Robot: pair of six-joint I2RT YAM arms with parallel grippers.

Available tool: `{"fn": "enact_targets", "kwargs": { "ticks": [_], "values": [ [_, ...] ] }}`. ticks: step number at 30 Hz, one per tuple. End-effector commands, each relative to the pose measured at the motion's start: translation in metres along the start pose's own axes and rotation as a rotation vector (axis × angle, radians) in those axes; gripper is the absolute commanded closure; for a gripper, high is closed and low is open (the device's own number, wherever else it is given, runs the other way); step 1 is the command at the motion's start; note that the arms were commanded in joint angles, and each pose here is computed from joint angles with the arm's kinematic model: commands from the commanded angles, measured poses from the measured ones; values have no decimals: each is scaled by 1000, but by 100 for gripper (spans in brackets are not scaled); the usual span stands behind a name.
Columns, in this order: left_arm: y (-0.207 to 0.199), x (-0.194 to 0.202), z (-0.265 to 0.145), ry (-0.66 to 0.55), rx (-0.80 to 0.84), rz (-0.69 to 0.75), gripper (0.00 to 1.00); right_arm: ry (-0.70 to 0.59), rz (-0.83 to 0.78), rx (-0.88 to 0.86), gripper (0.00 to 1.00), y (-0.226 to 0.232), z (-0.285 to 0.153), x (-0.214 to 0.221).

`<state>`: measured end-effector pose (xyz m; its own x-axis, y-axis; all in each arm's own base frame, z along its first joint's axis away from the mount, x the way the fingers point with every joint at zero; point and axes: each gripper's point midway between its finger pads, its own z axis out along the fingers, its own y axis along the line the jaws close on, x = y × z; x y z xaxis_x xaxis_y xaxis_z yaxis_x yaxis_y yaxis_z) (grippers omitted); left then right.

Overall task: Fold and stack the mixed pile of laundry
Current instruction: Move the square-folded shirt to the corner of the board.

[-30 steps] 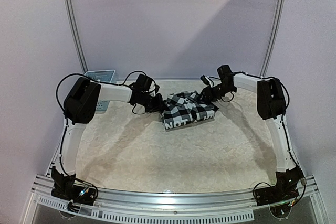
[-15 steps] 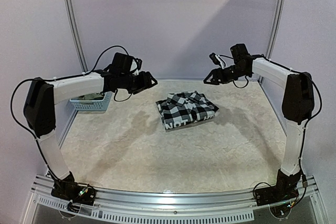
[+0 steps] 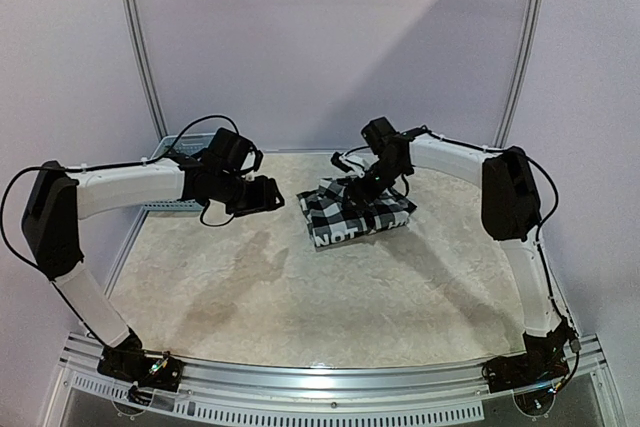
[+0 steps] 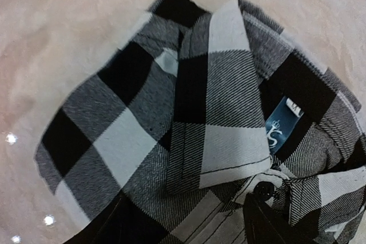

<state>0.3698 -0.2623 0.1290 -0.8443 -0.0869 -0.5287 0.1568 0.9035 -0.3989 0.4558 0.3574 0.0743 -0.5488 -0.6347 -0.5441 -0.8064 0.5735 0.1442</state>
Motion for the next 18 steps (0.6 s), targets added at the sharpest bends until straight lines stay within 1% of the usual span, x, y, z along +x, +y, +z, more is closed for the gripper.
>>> {"fn": "enact_targets", "kwargs": {
  "ticks": [1, 3, 5, 8, 15, 18],
  "values": [
    [2, 2, -10, -6, -20, 19, 37, 187, -49, 232, 30, -41, 23, 38],
    [1, 1, -10, -5, -13, 17, 37, 243, -52, 250, 29, -47, 32, 53],
    [0, 0, -8, -5, -11, 15, 37, 300, -61, 305, 29, -62, 37, 68],
    [-3, 0, -6, 0, -6, 18, 37, 339, -6, 321, 30, -82, 38, 87],
    [-9, -4, -2, 1, 8, 25, 37, 334, 204, 382, 31, -155, 1, 121],
    [-11, -5, -1, 2, 13, 32, 37, 346, 213, 419, 31, -183, -16, 139]
  ]
}}
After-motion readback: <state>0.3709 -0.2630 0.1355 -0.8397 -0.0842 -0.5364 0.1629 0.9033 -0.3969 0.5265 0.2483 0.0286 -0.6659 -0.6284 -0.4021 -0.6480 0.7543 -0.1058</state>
